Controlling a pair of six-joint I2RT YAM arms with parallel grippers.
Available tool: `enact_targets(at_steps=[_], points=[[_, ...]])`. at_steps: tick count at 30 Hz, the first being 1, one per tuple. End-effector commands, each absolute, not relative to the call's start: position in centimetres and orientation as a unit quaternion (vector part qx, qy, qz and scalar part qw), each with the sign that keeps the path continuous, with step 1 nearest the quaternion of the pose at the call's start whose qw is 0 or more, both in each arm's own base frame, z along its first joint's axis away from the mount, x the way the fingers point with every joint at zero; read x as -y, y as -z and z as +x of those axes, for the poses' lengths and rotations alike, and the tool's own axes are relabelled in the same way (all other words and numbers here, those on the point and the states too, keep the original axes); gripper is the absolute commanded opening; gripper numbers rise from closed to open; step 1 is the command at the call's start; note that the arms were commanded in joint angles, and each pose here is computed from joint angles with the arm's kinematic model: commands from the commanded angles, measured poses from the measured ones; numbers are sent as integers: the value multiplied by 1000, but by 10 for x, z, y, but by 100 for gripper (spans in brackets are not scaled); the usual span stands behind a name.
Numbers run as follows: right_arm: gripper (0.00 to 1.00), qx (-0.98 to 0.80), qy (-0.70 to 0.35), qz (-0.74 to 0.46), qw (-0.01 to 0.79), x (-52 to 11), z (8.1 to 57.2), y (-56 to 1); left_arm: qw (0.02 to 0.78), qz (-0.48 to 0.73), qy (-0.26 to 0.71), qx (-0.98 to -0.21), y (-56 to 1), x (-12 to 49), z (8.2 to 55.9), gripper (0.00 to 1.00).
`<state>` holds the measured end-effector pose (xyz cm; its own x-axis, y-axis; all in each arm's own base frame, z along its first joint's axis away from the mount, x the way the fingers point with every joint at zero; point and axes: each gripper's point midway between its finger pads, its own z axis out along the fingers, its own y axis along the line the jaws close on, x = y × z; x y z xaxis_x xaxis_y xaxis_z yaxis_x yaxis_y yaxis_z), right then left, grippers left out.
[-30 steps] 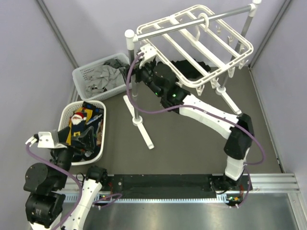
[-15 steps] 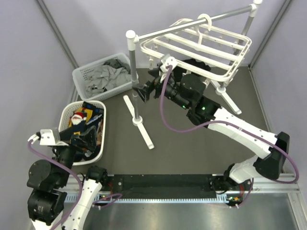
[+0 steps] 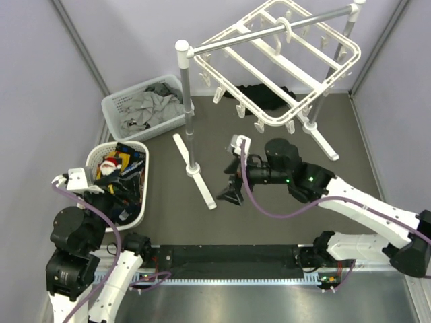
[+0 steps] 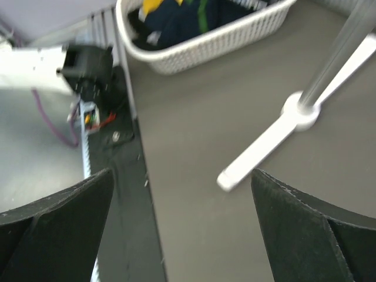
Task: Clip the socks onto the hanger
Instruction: Move the clothesline to the center of the board, then open the clamp at the hanger.
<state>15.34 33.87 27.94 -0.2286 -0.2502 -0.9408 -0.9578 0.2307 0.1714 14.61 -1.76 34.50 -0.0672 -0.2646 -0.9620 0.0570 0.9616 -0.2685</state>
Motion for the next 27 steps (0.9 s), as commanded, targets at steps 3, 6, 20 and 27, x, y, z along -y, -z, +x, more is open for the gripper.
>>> enact_targets(at_steps=[3, 6, 20, 27], points=[[99, -699, -423, -443, 369, -287, 108, -256, 668, -58, 152, -726, -341, 37, 169, 99], [99, -720, -413, -417, 370, -265, 100, -248, 654, -24, 175, -735, -336, 54, 179, 99], [99, -706, -358, -228, 567, -149, 109, -340, 601, 105, 330, -720, -347, 137, 216, 98], [99, -695, -327, -235, 595, -178, 143, -382, 620, 126, 366, -682, -372, 151, 225, 98]])
